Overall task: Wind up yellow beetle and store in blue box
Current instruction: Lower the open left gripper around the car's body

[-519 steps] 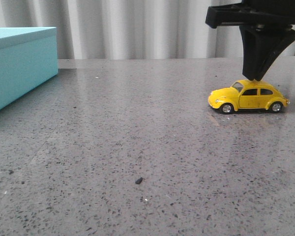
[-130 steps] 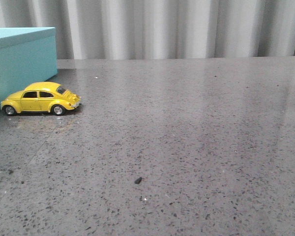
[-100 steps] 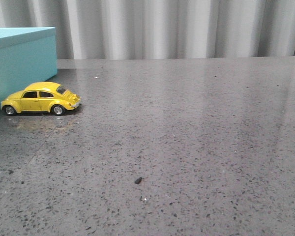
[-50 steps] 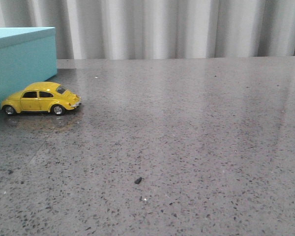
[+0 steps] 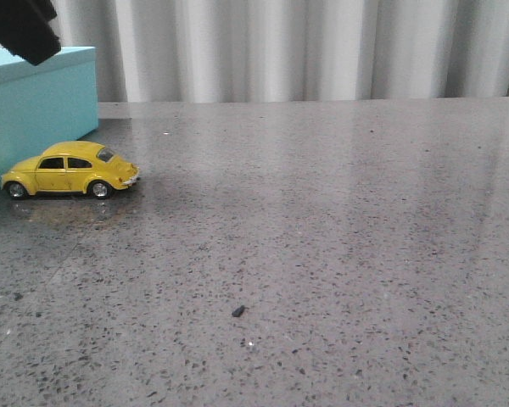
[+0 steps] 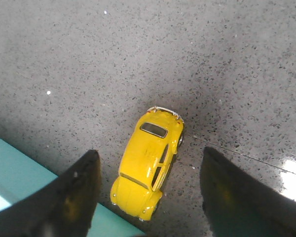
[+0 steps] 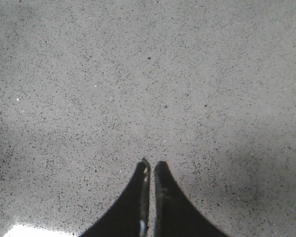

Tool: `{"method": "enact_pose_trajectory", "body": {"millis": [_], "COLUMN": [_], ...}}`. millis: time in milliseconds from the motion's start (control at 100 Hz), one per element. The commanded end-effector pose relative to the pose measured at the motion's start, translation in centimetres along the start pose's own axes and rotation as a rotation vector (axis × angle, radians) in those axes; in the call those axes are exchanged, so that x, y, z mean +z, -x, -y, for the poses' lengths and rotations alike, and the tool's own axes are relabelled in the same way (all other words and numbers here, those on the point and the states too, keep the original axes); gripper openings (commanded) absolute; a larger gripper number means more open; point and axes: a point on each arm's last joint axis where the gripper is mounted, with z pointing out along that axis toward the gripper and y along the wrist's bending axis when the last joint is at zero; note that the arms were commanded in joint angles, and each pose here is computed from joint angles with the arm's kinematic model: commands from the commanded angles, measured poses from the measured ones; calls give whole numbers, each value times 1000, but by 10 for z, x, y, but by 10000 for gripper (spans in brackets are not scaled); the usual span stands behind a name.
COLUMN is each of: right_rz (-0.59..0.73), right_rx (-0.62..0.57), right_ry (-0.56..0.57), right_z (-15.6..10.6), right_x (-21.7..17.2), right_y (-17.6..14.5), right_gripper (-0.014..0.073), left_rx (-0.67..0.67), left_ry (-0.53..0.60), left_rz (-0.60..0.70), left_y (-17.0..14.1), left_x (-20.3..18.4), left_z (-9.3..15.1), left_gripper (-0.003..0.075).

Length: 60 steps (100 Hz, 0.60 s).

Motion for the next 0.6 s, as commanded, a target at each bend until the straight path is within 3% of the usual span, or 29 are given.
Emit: {"method": "enact_pose_trajectory", "body": {"millis": [0,130,310,590], "right_rz": [98,96,93,100], "right_rx": [-14,-14,-14,-14], "right_ry": [9,9,9,10], "right_z": [-1,-1,-1,-1], "right_x": [-18,-18,-18,-18], "right_y": [7,6,6,7], "right_gripper": [-61,-61,-61,-61], "left_rx": [-14,-9,29,80], "left_ry": [31,38,40,59], "left_rz": [64,69,69,71], "left_y": [11,11,11,13], "left_x": [-13,-12,-12,2], "left_z": [-2,-3,-3,-9], "left_gripper": [398,403,475,477]}}
